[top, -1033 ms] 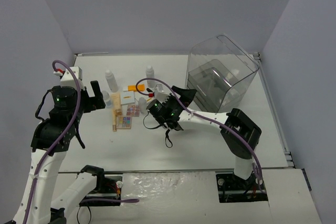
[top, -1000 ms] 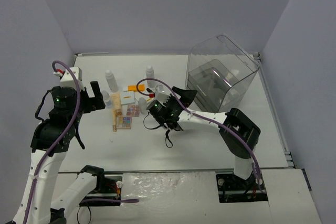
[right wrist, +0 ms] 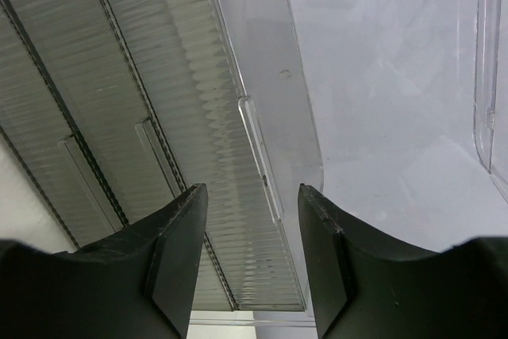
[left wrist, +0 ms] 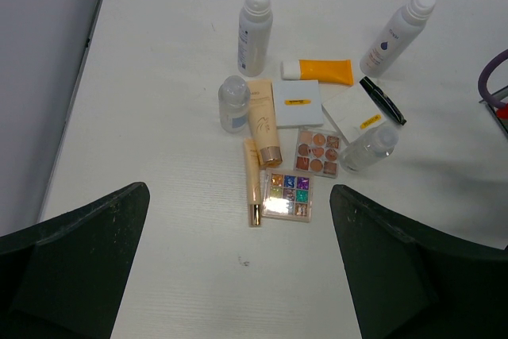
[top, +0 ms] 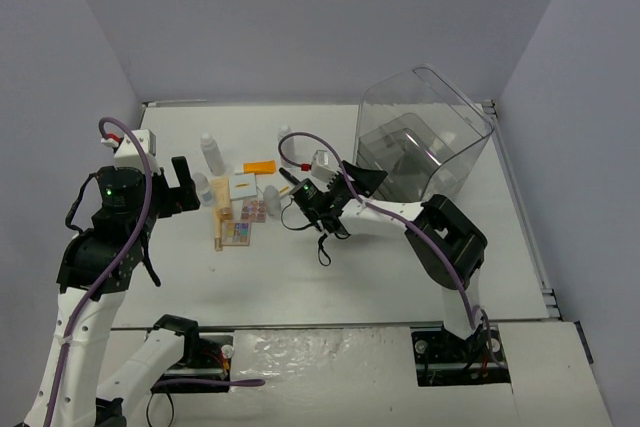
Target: Organize the makeup
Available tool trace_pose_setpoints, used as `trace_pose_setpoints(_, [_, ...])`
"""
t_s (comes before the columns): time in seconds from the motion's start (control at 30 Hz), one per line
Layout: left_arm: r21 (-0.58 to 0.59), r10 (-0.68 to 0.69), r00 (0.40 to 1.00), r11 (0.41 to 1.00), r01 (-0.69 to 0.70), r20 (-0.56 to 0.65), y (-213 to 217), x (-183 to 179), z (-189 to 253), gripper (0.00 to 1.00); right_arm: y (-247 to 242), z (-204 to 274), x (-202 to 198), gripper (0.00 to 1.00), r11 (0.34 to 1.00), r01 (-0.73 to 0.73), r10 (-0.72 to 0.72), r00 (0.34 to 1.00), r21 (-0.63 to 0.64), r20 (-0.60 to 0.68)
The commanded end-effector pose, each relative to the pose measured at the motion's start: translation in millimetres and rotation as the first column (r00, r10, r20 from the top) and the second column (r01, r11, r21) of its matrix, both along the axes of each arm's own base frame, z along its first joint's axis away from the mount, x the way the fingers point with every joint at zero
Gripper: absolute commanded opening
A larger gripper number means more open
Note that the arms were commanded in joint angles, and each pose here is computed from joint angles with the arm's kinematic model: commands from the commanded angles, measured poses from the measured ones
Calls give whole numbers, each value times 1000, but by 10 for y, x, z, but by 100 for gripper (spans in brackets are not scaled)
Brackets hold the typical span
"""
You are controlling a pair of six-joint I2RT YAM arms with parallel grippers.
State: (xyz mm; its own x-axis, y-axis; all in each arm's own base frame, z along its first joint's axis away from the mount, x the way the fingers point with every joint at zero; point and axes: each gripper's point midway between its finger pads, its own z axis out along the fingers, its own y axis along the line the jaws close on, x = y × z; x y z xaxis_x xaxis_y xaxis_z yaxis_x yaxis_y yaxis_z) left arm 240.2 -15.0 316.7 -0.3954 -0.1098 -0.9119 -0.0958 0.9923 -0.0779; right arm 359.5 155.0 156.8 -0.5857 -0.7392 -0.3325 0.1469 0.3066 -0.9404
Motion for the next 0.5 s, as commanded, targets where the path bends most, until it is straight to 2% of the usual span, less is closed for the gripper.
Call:
trace_pose_setpoints(0.0, [-25,-6,999,1000,8,51,-35,26,159,97,10,218,79,44,997,55,-61,992,57,111])
trace_pose_setpoints(0.47, [-28,-9,999,1000,10,45,-40,14,136,97,-72,264,179,41,994,92,-99,988,62,119])
